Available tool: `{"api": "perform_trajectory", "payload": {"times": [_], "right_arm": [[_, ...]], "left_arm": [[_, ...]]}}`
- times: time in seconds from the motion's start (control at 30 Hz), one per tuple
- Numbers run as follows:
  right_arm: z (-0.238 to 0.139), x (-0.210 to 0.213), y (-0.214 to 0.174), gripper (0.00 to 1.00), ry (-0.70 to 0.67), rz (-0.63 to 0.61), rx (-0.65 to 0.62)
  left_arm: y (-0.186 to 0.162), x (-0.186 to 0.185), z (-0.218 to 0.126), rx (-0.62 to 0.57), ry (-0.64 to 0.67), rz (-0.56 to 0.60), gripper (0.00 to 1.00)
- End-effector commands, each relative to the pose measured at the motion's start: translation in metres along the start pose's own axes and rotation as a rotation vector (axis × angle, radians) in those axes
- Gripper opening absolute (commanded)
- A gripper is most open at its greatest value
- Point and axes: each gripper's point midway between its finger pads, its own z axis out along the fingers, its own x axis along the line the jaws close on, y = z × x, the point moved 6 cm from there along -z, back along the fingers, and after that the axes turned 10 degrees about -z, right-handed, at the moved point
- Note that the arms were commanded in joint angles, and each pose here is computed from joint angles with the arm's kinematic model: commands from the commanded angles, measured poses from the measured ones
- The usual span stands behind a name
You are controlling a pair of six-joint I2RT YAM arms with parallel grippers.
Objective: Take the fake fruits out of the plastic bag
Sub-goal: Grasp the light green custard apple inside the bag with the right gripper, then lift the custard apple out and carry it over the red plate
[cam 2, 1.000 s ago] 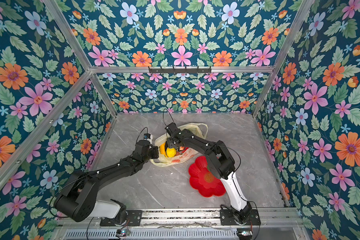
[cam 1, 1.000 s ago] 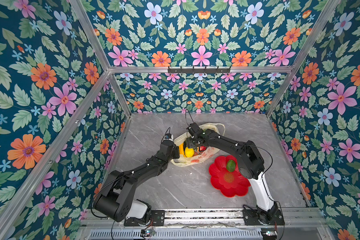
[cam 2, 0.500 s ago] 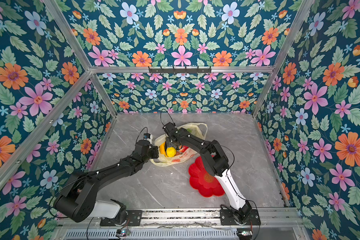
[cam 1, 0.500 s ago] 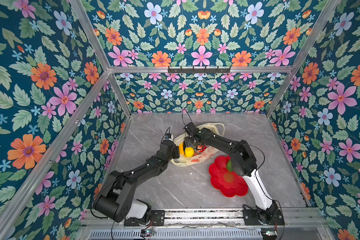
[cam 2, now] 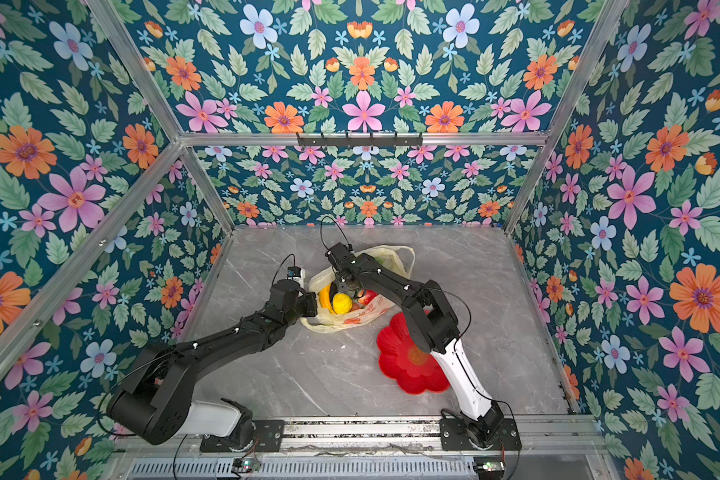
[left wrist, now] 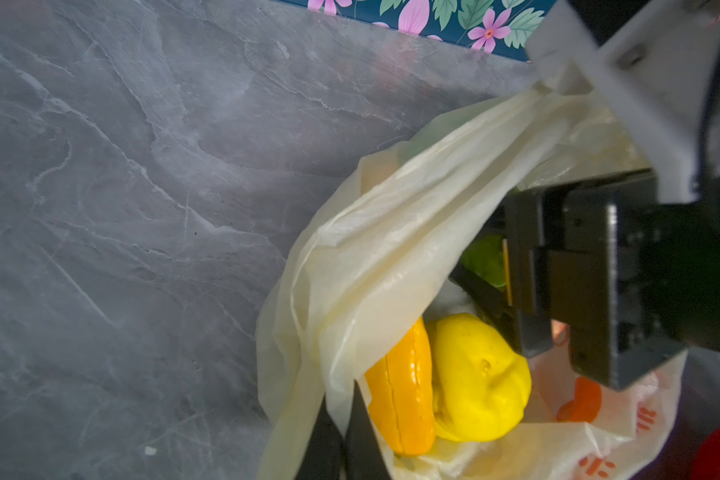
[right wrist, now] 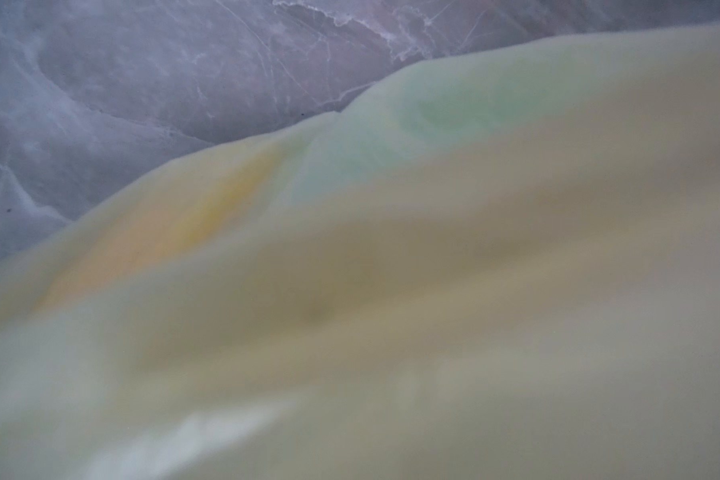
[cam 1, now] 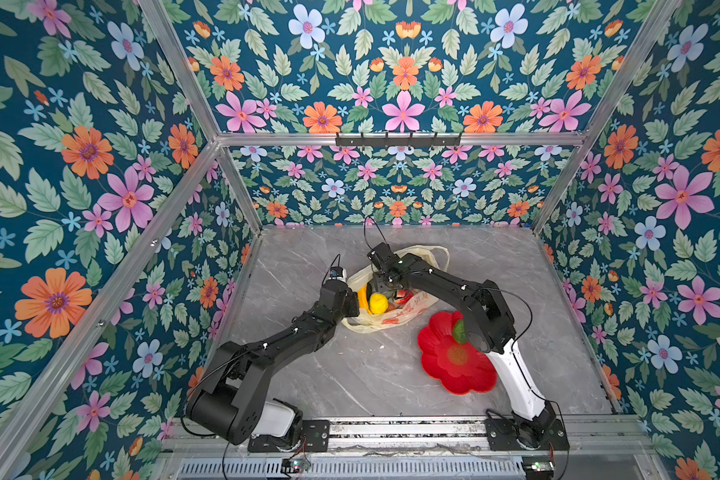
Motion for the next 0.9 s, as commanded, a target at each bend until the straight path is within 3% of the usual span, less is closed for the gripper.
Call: {"api": "perform_trajectory", "payload": {"times": [0.0, 0.23, 0.53, 0.87], "right_arm": [[-0.025, 0.000, 0.004, 0.63, 0.056, 0.019, -0.023], [-0.084, -0.010, -0.013, 0.63, 0.161, 0.078, -0.040], [-0.147, -0.042, -0.076, 0.62, 0.276, 0.215, -0.011], [-0.160, -0.074, -0.156, 0.61, 0.307, 0.433, 0.059]], "left_arm": [[0.001, -0.001, 0.000, -0.002, -0.004, 0.001, 0.07], [0.001, -0.001, -0.001, -0.003, -0.004, 0.001, 0.07], [0.001, -0.002, -0.001, -0.003, -0.008, 0.001, 0.07], [0.002, -0.003, -0.001, -0.005, -0.008, 0.002, 0.07]]}}
